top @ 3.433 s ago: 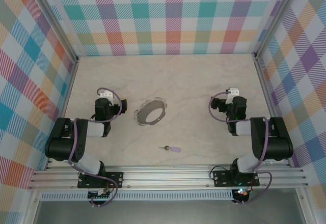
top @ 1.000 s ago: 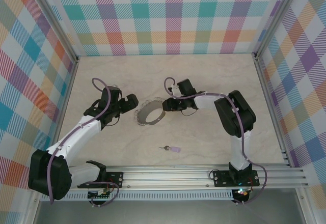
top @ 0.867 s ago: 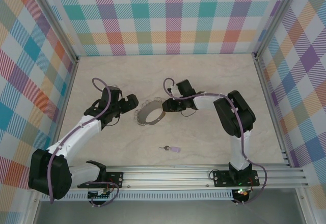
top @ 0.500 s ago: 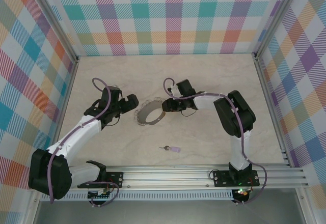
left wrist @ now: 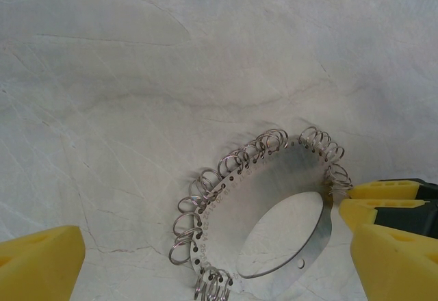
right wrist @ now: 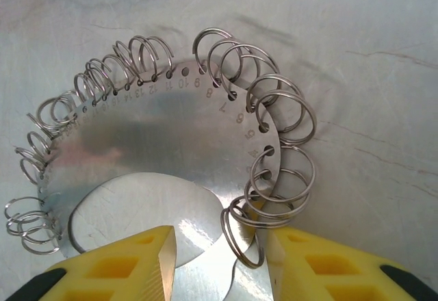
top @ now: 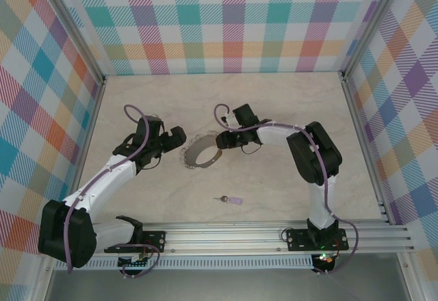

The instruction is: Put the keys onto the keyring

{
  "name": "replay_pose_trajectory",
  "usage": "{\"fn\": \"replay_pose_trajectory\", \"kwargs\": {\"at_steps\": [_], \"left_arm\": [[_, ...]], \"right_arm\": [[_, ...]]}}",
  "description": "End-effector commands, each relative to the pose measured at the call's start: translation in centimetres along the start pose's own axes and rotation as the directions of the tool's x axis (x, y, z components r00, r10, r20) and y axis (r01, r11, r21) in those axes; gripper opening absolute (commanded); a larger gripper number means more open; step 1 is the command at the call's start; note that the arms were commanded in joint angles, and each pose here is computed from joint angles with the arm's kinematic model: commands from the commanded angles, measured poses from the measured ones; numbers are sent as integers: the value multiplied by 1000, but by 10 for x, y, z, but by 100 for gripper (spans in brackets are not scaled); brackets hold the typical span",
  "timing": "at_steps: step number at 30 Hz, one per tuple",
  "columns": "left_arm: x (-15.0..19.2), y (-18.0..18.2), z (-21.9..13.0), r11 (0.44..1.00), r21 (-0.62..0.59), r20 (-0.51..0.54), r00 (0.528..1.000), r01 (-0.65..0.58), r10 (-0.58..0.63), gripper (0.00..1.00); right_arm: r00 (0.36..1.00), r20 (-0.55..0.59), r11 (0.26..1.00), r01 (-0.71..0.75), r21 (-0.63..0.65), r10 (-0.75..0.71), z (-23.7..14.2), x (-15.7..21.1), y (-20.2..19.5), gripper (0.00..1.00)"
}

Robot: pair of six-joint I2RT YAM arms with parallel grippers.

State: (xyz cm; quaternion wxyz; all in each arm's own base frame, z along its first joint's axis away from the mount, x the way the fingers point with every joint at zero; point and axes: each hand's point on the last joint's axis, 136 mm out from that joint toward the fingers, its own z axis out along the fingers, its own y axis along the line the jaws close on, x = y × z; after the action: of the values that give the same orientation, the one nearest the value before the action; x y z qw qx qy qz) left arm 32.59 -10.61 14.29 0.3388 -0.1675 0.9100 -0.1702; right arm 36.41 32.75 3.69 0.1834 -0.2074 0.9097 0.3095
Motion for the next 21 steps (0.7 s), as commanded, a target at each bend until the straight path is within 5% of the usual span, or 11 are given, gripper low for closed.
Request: {"fn": "replay_pose_trajectory", "kwargs": {"at_steps": [1, 21], "left_arm": [[-5, -13, -3, 999, 40, 11, 1000, -3, 3, 99], [-3, -11, -1, 999, 36, 7, 1000, -3, 3, 99]], "right_arm": [[999, -33, 999, 37, 28, -36, 5, 4, -3, 40], [999, -41, 999, 37, 12, -36, 11, 4, -2, 23]]}}
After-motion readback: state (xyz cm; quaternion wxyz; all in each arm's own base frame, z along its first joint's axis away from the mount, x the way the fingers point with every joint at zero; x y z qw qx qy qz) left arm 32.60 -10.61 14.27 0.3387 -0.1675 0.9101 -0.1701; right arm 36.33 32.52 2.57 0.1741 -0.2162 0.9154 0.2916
